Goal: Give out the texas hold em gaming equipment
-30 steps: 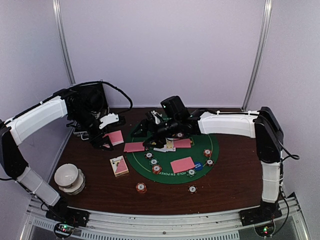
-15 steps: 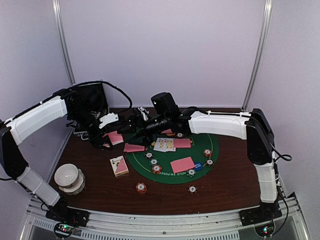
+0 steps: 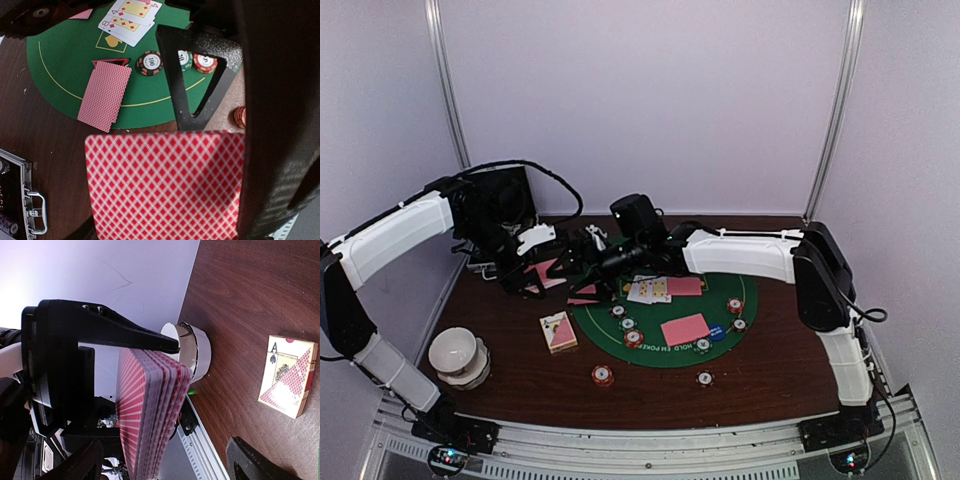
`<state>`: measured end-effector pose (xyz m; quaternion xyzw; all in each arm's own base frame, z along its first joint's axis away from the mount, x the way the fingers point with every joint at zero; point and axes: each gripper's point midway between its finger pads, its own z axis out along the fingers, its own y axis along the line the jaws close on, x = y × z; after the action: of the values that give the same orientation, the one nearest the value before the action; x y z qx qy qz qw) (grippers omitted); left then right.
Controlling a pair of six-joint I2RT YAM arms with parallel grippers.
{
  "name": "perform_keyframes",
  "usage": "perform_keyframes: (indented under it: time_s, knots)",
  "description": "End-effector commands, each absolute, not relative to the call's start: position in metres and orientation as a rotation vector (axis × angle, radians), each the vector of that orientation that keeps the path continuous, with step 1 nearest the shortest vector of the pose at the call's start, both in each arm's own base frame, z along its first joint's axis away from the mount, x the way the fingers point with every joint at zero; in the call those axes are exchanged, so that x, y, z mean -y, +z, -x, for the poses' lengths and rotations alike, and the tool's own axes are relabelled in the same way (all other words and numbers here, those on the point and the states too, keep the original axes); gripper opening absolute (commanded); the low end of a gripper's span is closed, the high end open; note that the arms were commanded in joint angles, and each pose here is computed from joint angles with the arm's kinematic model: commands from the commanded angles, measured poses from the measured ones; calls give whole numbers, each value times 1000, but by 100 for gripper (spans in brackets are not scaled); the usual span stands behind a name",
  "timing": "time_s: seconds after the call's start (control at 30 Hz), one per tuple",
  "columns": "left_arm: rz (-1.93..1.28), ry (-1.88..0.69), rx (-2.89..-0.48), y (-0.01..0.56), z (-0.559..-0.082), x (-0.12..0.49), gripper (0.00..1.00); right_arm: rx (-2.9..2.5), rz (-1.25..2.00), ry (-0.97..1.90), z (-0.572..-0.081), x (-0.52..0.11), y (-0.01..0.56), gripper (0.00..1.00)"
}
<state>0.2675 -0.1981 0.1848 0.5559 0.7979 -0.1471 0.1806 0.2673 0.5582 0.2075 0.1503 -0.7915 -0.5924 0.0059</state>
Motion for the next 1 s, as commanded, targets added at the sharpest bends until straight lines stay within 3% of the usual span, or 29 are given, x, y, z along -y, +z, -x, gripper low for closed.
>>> perform_keyframes:
  time_s: [0.0,0.57,0.97]
  knots:
    - [-1555,-455,-2188,200,-274,209,0,2486,-450,-1919,-279,-570,215,88]
    - [-1546,-453,-2191,201,-273,208,0,2506,-277,-2038,-303,-567,210,83]
    - [-1550,-451,-2193,200,-273,208,0,2358,-342,-2039,-292,-581,211,83]
